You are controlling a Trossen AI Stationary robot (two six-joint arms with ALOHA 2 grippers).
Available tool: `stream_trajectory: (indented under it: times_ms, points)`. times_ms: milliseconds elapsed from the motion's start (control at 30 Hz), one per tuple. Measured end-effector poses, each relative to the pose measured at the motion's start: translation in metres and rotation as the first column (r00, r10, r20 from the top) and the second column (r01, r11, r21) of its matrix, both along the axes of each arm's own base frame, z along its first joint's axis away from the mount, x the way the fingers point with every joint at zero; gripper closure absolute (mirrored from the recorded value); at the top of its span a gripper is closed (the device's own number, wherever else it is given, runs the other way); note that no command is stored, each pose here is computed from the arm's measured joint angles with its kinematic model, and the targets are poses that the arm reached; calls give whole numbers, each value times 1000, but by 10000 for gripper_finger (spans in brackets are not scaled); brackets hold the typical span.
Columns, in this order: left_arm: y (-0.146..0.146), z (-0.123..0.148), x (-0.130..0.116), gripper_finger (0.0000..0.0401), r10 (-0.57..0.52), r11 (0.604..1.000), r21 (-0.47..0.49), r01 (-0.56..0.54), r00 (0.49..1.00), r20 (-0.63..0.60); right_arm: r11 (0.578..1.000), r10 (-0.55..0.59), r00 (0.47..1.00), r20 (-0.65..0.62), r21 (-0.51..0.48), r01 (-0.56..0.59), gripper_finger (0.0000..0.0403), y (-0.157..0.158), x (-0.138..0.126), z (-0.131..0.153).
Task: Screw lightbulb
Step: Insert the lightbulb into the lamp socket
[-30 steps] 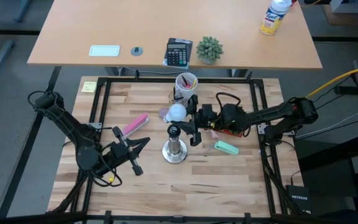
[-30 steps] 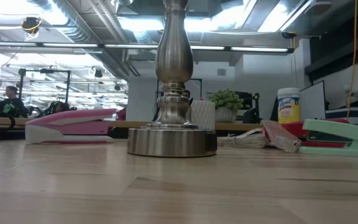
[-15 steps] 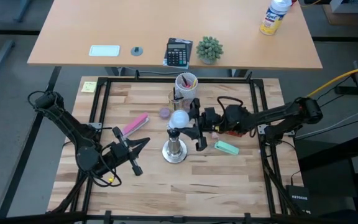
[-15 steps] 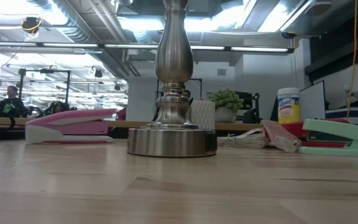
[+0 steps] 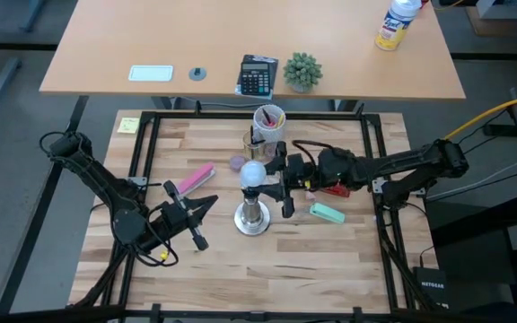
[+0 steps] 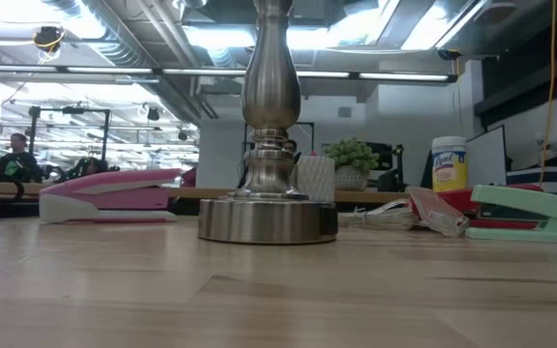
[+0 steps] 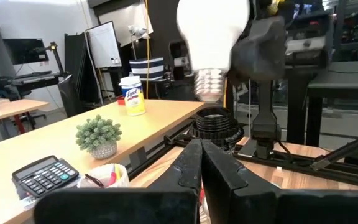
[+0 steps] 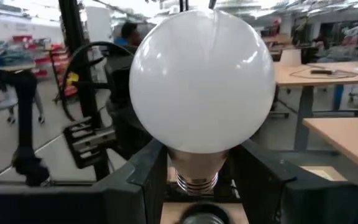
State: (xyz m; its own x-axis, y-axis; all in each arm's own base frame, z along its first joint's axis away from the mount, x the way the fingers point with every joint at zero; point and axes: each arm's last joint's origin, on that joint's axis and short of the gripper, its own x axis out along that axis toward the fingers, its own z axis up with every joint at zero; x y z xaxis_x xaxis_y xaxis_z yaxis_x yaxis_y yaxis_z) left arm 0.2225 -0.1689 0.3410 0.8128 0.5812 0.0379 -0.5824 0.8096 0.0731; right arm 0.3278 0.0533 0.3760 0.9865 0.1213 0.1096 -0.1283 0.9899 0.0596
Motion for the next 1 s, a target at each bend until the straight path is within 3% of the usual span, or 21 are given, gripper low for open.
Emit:
stream_trajectory:
  times_ms: [167, 567, 1000]
  points:
    - [0, 0, 0, 400, 0, 1000, 1, 0, 1000, -1, 1000, -3, 995, -103, -26, 0, 242, 7, -2, 12]
    - [0, 0, 0, 400, -1, 1000, -12, 1, 1000, 8, 993, -103, 984, -143, -67, 94, 242, 12, -3, 10]
    - [0, 0, 0, 400, -1, 1000, -13, 1, 1000, 9, 993, -104, 980, -168, -73, 93, 242, 12, -4, 7]
